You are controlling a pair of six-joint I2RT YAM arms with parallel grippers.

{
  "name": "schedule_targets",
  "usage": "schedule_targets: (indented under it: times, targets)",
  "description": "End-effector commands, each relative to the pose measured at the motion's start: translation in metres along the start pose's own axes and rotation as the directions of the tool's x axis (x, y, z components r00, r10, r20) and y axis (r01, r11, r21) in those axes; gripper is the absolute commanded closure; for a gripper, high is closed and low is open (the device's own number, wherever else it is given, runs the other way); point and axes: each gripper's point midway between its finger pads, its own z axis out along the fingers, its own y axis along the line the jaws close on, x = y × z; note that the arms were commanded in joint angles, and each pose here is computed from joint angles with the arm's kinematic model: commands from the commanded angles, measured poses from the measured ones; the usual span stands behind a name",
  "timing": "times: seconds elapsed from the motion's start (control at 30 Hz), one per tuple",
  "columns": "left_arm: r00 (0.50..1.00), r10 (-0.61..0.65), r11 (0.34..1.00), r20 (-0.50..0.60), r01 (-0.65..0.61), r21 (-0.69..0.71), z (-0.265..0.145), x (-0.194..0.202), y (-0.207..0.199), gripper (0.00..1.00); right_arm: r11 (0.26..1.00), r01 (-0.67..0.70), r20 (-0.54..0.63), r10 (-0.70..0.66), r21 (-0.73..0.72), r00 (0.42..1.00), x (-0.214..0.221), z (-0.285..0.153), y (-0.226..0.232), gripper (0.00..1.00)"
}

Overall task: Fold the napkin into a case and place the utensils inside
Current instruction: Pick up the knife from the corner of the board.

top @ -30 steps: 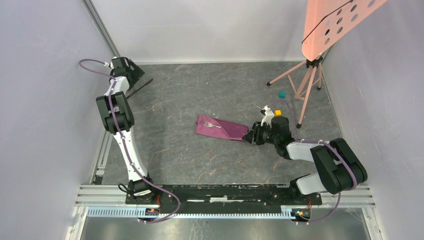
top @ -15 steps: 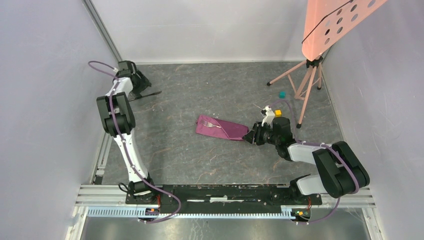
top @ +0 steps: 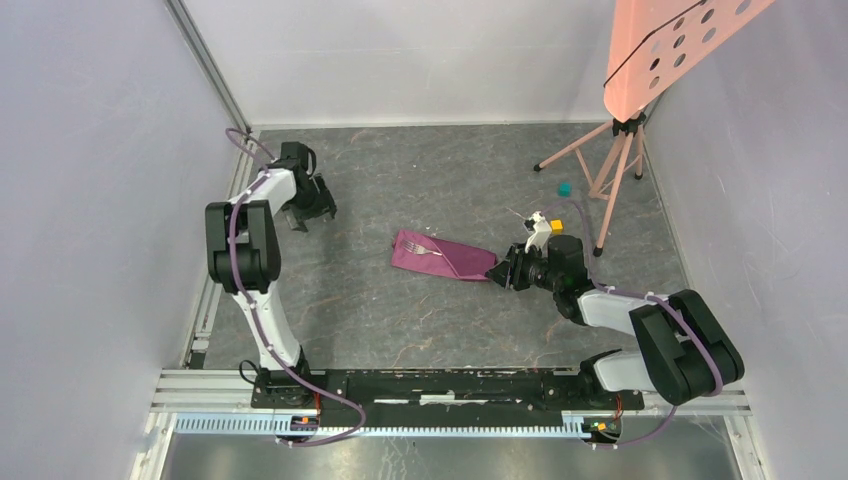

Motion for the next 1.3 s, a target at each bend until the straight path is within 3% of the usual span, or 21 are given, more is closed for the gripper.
schedule_targets:
  times: [0.0, 0.17, 0.27, 0.43, 0.77, 1.07, 1.2, 1.27]
  targets:
    - [0.99, -0.041, 0.998, 0.135, 0.033, 0.061, -0.055, -0.013, 0.003, 0.17, 0.999, 0.028, 0.043, -0.026, -0.047, 0.999, -0.011, -0.001, 0.011, 0.62]
    - [0.955, -0.143, 0.985, 0.261, 0.163, -0.055, -0.087, -0.031, 0.043, 0.07, 0.998, 0.029, 0.044, -0.027, -0.05, 0.999, -0.011, -0.001, 0.012, 0.62]
    - [0.952, -0.216, 0.957, 0.215, 0.251, -0.149, -0.08, -0.032, 0.071, 0.09, 0.998, 0.028, 0.046, -0.025, -0.052, 0.999, -0.012, -0.002, 0.013, 0.62]
    - [0.966, -0.222, 0.944, 0.136, 0.248, -0.22, -0.055, -0.041, 0.078, 0.17, 0.998, 0.028, 0.048, -0.026, -0.05, 0.998, -0.012, -0.002, 0.013, 0.61]
    - [0.947, -0.32, 0.915, 0.042, 0.32, -0.244, -0.007, -0.047, 0.078, 0.27, 0.999, 0.034, 0.047, -0.033, -0.04, 0.998, -0.012, -0.002, 0.011, 0.58]
    - [0.944, -0.33, 0.897, 0.003, 0.315, -0.31, 0.021, -0.049, 0.089, 0.46, 0.999, 0.036, 0.046, -0.035, -0.035, 0.998, -0.012, -0.002, 0.01, 0.57]
    - [0.946, -0.323, 0.901, -0.045, 0.292, -0.321, 0.034, -0.049, 0.095, 0.62, 0.999, 0.042, 0.049, -0.041, -0.03, 0.998, -0.012, -0.002, 0.009, 0.57]
    - [0.949, -0.308, 0.909, -0.071, 0.272, -0.315, 0.039, -0.047, 0.095, 0.74, 0.999, 0.047, 0.051, -0.046, -0.026, 0.998, -0.013, -0.003, 0.009, 0.57]
